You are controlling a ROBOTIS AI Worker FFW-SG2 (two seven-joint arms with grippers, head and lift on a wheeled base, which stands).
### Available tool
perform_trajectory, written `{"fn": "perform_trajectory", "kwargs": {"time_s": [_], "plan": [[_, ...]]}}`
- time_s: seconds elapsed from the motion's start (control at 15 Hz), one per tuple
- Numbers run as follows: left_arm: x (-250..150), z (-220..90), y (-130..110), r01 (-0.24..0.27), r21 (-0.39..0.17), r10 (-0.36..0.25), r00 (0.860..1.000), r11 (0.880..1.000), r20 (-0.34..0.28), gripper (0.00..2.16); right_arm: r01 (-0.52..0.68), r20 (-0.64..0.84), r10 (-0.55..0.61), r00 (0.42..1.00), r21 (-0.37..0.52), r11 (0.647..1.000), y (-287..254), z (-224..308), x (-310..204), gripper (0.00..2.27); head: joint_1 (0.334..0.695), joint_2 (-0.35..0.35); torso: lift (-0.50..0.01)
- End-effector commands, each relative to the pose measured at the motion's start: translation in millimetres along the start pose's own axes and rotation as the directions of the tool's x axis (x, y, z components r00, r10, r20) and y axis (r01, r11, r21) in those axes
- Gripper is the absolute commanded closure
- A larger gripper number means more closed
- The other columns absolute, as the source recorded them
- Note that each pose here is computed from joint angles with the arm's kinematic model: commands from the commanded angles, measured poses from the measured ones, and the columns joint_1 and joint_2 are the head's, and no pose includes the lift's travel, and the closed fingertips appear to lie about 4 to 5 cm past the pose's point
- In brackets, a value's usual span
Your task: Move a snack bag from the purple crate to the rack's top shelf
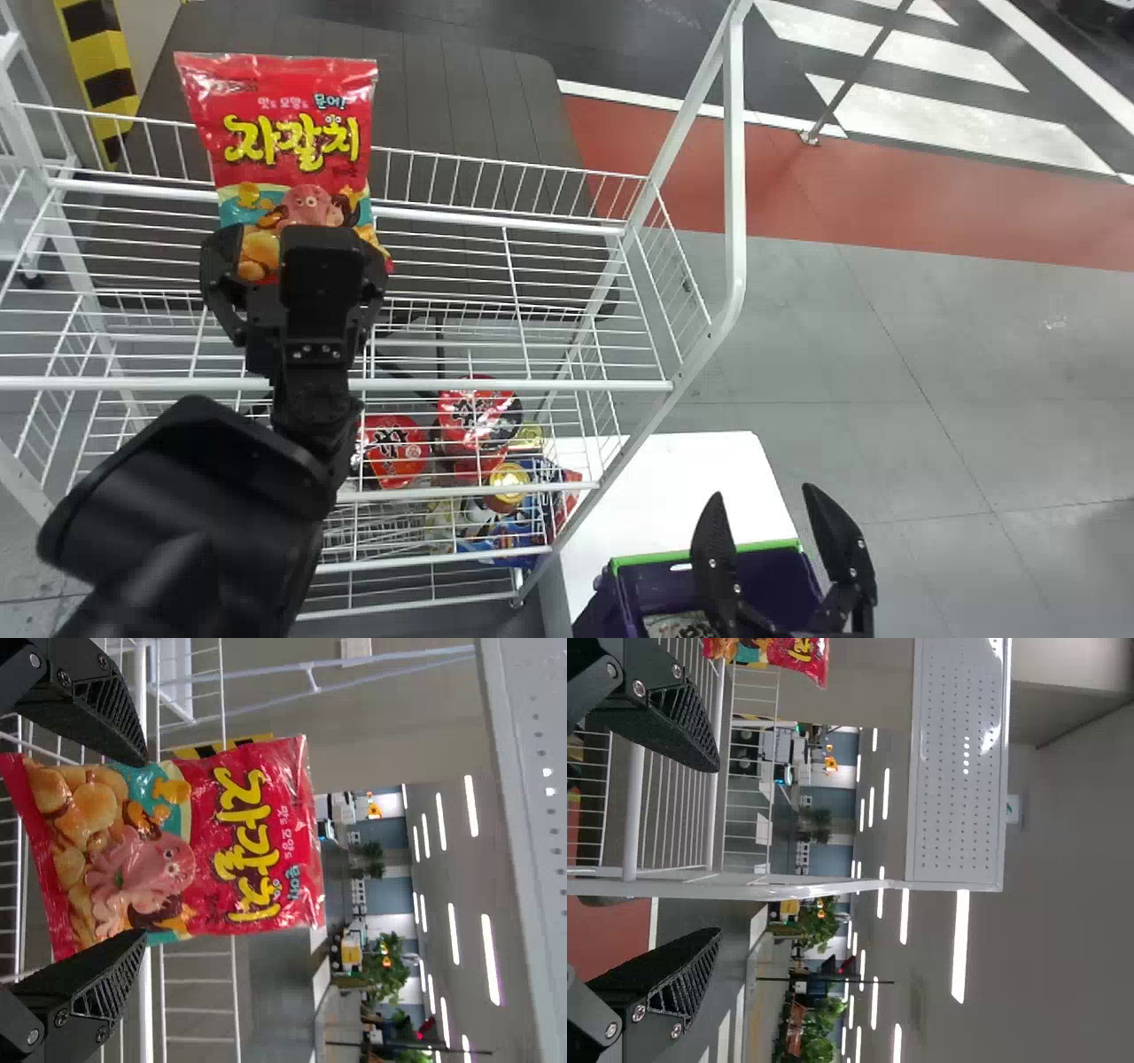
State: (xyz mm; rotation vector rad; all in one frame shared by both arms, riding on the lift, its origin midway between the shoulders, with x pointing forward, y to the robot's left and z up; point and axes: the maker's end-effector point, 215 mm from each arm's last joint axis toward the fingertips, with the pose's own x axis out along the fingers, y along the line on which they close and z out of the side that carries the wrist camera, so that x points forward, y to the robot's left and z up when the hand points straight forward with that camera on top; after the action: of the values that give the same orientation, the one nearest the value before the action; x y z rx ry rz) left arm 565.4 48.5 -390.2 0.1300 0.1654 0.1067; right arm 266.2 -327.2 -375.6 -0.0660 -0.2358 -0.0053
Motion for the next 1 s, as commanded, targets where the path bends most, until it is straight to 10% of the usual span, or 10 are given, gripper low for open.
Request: {"fn": "perform_trajectory", "kwargs": {"time_s": [0.0,0.93], "plan": [[11,-7,-5,-0.01,0.024,0.01,1.0,1.0,-0.013,0.15,0.013,0.023,-0.013,1.0,-0.009,1.0,-6,4,-6,0.19,0.695,-0.35,0.0],[27,-13,-4,-0.02,0.045,0.021,0.999,0.999,-0.027,0.16,0.144,-0.082,-0.152,0.985,-0.105,0.984,-103,-32,-15,0.18,0.695,-0.35,0.0]]}}
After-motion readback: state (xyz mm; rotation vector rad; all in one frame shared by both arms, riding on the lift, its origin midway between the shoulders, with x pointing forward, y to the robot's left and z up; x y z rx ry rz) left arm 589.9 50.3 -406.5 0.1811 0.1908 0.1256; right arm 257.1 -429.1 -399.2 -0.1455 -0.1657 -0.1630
